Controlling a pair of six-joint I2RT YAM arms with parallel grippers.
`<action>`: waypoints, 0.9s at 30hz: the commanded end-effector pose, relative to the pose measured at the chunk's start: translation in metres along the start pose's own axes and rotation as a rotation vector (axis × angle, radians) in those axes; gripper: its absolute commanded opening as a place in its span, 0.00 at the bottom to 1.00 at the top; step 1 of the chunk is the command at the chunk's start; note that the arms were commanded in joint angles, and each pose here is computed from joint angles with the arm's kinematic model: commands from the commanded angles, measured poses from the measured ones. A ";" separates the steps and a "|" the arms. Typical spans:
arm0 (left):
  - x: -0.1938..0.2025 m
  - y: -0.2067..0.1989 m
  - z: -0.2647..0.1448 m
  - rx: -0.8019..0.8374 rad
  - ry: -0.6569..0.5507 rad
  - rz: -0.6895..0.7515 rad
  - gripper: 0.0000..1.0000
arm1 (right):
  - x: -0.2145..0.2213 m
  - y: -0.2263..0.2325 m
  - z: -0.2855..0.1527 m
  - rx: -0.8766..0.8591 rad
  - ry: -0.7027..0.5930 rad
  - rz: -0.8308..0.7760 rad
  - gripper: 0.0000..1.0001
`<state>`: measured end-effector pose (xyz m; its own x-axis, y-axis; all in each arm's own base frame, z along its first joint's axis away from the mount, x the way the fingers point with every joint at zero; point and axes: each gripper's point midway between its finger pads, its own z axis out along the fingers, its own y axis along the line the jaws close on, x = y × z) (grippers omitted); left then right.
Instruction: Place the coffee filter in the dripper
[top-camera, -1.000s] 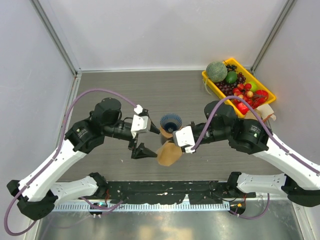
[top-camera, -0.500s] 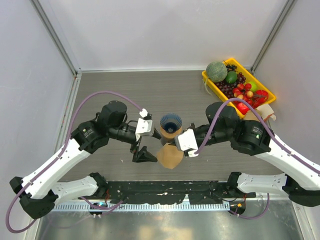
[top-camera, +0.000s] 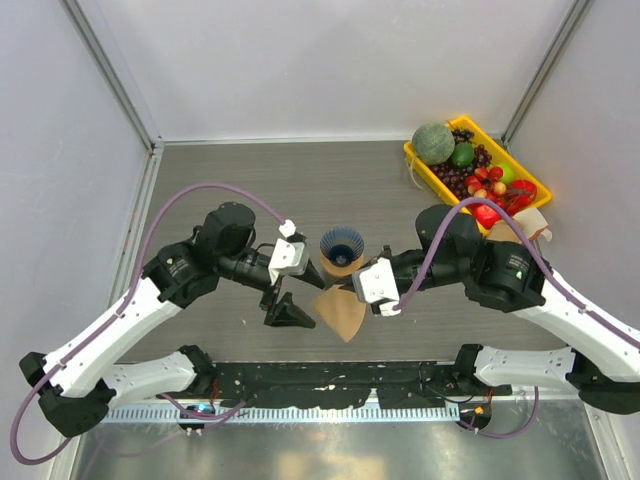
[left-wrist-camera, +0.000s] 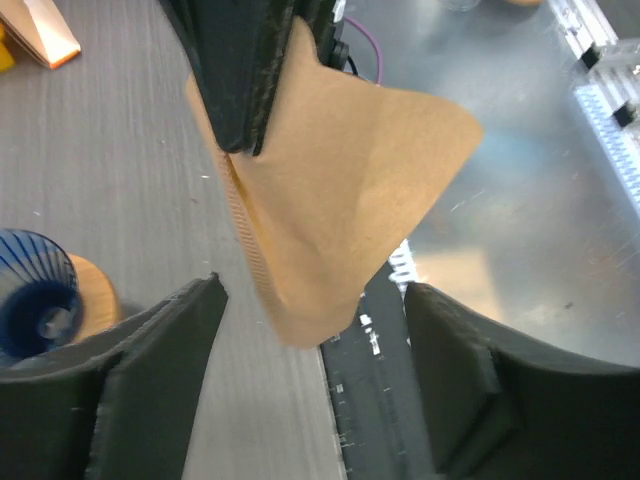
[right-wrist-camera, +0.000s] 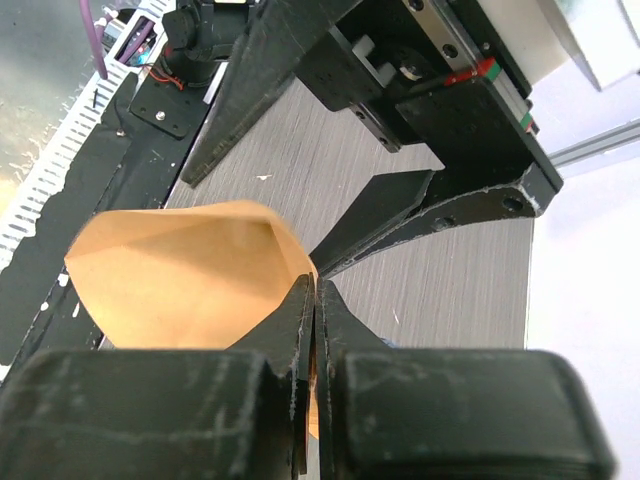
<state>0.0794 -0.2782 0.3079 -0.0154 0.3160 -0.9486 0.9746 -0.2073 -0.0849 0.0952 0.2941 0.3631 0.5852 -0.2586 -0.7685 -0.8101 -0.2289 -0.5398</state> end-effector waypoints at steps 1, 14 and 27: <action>0.000 -0.004 -0.004 -0.008 -0.004 0.039 0.94 | -0.026 -0.014 -0.017 0.072 -0.062 -0.053 0.05; -0.003 0.003 0.001 -0.013 -0.018 0.035 0.74 | -0.038 -0.011 -0.014 0.036 -0.110 -0.049 0.05; 0.010 -0.003 0.002 0.006 0.006 0.027 0.21 | -0.037 -0.016 -0.016 0.055 -0.091 -0.039 0.05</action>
<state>0.0799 -0.2772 0.2940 -0.0223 0.3425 -0.9393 0.9760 -0.1960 -0.0946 0.0880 0.2921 0.3808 0.5955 -0.2089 -0.7757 -0.8013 -0.2229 -0.5551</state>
